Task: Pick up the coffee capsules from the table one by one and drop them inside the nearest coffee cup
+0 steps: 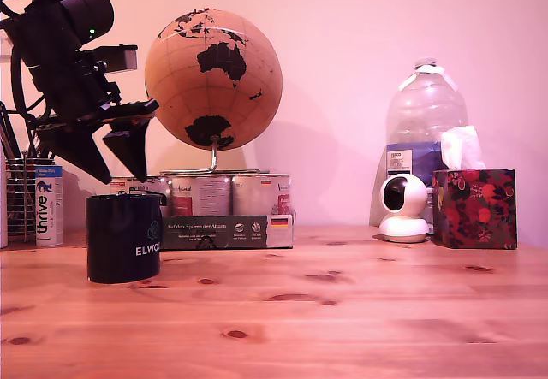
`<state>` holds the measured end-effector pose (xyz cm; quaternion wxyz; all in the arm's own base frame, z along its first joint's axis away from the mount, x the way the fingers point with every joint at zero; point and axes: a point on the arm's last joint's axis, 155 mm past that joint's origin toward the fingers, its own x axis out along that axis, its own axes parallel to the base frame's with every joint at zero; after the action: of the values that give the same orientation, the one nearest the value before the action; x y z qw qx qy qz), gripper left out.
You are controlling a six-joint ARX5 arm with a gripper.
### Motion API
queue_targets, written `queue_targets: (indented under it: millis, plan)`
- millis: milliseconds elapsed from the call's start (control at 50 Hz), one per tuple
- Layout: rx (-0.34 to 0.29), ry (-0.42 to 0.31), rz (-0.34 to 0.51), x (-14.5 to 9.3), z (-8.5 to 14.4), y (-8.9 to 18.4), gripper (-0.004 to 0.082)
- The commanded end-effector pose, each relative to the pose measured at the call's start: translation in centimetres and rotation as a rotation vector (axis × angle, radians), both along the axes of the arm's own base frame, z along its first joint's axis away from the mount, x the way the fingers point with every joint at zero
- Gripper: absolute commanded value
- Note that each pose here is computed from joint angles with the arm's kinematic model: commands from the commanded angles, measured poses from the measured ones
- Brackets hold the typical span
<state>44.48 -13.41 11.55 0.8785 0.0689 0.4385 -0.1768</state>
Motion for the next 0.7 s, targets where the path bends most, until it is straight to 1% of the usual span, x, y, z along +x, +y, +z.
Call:
queue_targets:
  millis: [0,40,120,220,260,280,300,500,620,680]
  plan:
    - [-0.002,-0.01,-0.014,0.4,0.2,-0.5,0.0523]
    - [-0.002,-0.012,-0.013,0.4,0.4,-0.5,0.0466]
    - [-0.002,-0.014,-0.017,0.2,0.7,-0.5,0.0316]
    - [-0.01,-0.024,-0.017,0.0,1.4,-0.6,0.0071]
    - [-0.02,-0.034,-0.023,-0.1,1.9,-0.7,-0.0009]
    - [-0.022,-0.04,-0.023,-0.1,2.1,-0.8,-0.0031]
    - [-0.03,-0.048,-0.028,0.0,2.5,-0.9,-0.002]
    - [-0.082,-0.127,-0.053,-0.3,5.7,-1.6,-0.002]
    - [-0.095,-0.156,-0.056,-1.2,6.8,-1.4,-0.002]
    - [-0.103,-0.181,-0.052,-1.8,7.3,-1.2,-0.002]
